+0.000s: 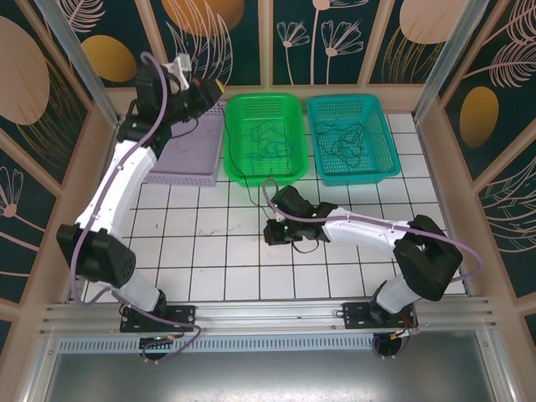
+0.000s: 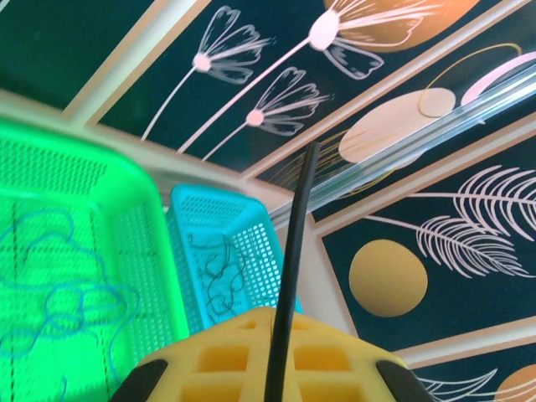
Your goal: Untangle the cables
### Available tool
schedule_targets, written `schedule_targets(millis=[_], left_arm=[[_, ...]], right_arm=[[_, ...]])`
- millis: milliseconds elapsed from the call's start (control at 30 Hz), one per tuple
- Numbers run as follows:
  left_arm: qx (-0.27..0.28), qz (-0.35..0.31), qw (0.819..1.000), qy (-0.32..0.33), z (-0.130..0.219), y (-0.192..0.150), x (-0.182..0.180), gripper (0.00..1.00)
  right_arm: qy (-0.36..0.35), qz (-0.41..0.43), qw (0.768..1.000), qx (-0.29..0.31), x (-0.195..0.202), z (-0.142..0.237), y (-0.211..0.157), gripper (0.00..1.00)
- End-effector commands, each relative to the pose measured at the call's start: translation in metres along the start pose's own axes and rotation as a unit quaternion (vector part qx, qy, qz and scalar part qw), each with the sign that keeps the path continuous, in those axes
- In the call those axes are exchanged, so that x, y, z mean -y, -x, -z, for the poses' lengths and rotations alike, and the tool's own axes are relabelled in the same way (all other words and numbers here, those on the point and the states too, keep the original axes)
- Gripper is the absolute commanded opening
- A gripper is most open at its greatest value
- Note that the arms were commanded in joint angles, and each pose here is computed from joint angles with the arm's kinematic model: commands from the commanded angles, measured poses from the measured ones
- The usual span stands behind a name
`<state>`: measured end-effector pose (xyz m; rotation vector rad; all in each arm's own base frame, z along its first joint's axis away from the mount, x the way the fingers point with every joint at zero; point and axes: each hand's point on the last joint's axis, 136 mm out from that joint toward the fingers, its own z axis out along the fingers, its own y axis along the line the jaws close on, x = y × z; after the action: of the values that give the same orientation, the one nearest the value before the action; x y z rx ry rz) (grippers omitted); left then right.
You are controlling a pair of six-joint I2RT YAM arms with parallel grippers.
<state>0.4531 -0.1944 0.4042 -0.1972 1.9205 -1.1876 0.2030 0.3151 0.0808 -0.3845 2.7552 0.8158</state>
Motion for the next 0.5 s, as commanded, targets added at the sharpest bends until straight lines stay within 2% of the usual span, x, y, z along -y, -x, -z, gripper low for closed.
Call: schedule_targets(millis=[0,133,233,467], left_arm=[[0.044,-0.001,0.998,-0.052,0.011,0.018,0.026,0.00],[0.036,0.007,0.995,-0.088,-0.023,0.013,0.045,0.00],[0.011,0.004,0.994,-0.112,-0.076,-0.009,0.056,0.00],[0.017,0.025,0.978,-0.207,-0.162,-0.024,0.084,0.00]], right_arm=[[-0.028,-0.032,0.999,0.029,0.016,0.017,0.009,0.00],[-0.024,-0.046,0.995,0.082,0.018,0.056,0.033,0.00],[-0.035,-0.071,0.989,0.123,0.034,0.089,0.055,0.00],[-0.031,-0.171,0.964,0.204,0.097,0.155,0.105,0.00]])
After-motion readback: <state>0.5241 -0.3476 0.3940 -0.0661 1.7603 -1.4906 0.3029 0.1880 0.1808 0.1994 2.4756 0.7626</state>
